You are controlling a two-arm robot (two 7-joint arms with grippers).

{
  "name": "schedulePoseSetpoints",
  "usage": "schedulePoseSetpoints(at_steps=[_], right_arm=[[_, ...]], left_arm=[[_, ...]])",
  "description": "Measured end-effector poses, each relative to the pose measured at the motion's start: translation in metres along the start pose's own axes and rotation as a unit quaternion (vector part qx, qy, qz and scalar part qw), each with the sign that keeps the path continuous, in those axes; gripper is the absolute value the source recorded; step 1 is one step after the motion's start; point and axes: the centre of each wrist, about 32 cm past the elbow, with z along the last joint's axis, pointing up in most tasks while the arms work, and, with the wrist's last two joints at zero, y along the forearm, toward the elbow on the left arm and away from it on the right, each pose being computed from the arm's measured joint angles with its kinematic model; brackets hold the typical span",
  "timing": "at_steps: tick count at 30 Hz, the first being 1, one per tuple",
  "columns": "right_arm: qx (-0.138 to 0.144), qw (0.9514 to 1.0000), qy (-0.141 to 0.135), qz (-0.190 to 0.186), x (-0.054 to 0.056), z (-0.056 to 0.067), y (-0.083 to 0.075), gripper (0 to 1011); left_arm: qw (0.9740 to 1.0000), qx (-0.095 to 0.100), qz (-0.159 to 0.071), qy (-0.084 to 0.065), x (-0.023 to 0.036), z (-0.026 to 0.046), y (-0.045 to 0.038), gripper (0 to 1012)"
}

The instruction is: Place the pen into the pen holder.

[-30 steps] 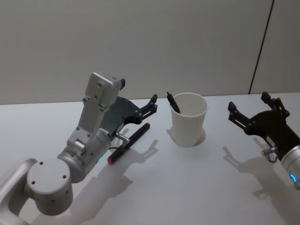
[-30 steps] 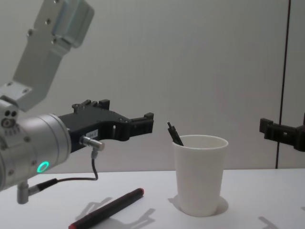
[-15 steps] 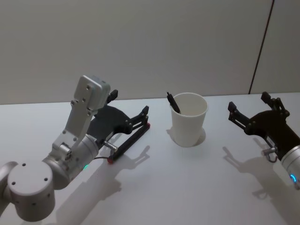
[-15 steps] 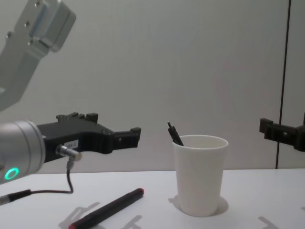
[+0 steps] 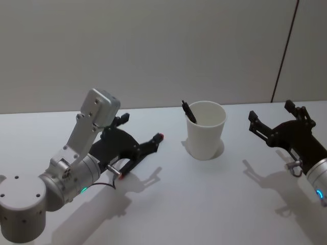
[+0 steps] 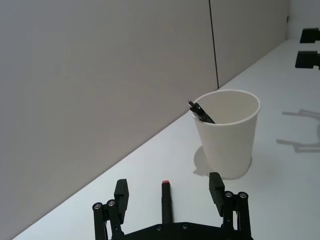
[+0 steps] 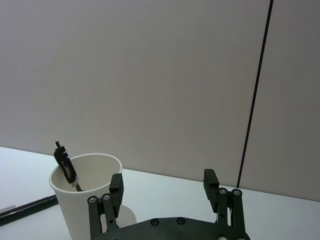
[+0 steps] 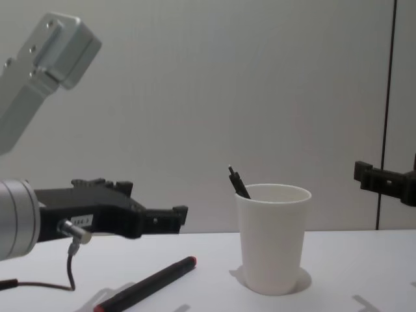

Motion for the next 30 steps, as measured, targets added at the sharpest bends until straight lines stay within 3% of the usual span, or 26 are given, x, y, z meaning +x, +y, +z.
schedulePoseSetpoints(at_steps=[14,30], right_arm=[[0.0,1.0,0.0,0.0,0.0,0.0,0.0,1001],[0.0,1.0,0.0,0.0,0.0,0.0,0.0,1001]], left_arm=[[0.9977,0.056,-0.037,0.008,0.0075,-0.0034,-0.0004,1001],[0.9923,0.113,-0.037,0.037,0.0135,-0.0091,-0.0066,1001]])
